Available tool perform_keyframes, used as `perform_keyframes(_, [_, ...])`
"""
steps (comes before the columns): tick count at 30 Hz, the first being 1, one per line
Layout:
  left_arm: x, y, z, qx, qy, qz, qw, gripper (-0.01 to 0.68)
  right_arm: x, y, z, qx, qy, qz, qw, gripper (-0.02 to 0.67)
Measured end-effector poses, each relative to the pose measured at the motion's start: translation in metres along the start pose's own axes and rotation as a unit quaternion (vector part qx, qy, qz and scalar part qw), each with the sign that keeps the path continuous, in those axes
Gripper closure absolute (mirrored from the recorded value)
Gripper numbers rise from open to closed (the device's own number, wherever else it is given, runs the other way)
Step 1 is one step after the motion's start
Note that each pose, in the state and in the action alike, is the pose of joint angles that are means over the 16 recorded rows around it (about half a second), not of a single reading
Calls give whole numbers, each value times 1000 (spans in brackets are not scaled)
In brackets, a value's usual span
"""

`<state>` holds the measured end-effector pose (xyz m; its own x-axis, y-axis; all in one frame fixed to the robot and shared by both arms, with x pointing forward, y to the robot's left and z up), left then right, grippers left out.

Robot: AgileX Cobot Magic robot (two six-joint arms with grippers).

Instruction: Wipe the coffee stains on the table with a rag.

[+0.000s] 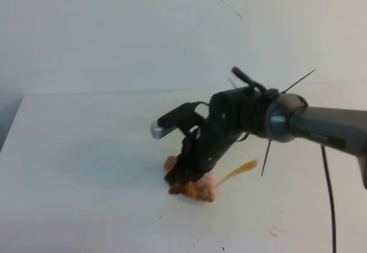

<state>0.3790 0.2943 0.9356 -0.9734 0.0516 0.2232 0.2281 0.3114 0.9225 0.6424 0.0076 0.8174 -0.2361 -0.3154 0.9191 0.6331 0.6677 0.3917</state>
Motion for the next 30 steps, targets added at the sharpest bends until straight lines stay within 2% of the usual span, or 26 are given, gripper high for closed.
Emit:
perform_keyframes(2, [0, 1, 0, 0, 0, -1, 1000, 674, -2, 0, 18, -1, 5, 4, 1000, 601])
perform_keyframes(4, [0, 0, 0, 0, 0, 0, 1000, 674, -3, -3, 28, -6, 1, 7, 1000, 601])
perform_keyframes(7, [0, 1, 0, 0, 0, 0, 1000, 674, -3, -11, 24, -18, -18, 11, 1000, 601])
perform_keyframes(10, [0, 2, -1, 0, 0, -1, 1000, 674, 1, -23, 1, -41, -50, 13, 998, 601])
perform_keyframes(18, [0, 1, 0, 0, 0, 1, 1000, 674, 30, -80, -87, -123, -131, 24, 983, 601])
perform_keyframes(22, [0, 2, -1, 0, 0, 0, 1000, 674, 42, -102, -107, -146, -146, 34, 978, 601])
perform_keyframes(26, [0, -1, 0, 0, 1, 3, 1000, 674, 44, -105, -96, -144, -136, 36, 979, 601])
perform_keyframes(30, [-1, -2, 1, 0, 1, 4, 1000, 674, 35, -88, -55, -110, -109, 24, 988, 604])
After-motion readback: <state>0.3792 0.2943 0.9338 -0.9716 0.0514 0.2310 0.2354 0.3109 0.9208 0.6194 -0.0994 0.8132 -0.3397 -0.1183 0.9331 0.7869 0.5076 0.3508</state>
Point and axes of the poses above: a point on each arm's last joint axis where the gripper is mounted, x pointing back along that axis away from the gripper, z along the wrist's bending axis when the last joint is at zero, y = z × x, the point moved 9 cm from there along -x, pointing out along that axis toward the gripper, and after that the axes turned 3 degrees about x, right-handed, at the moved point
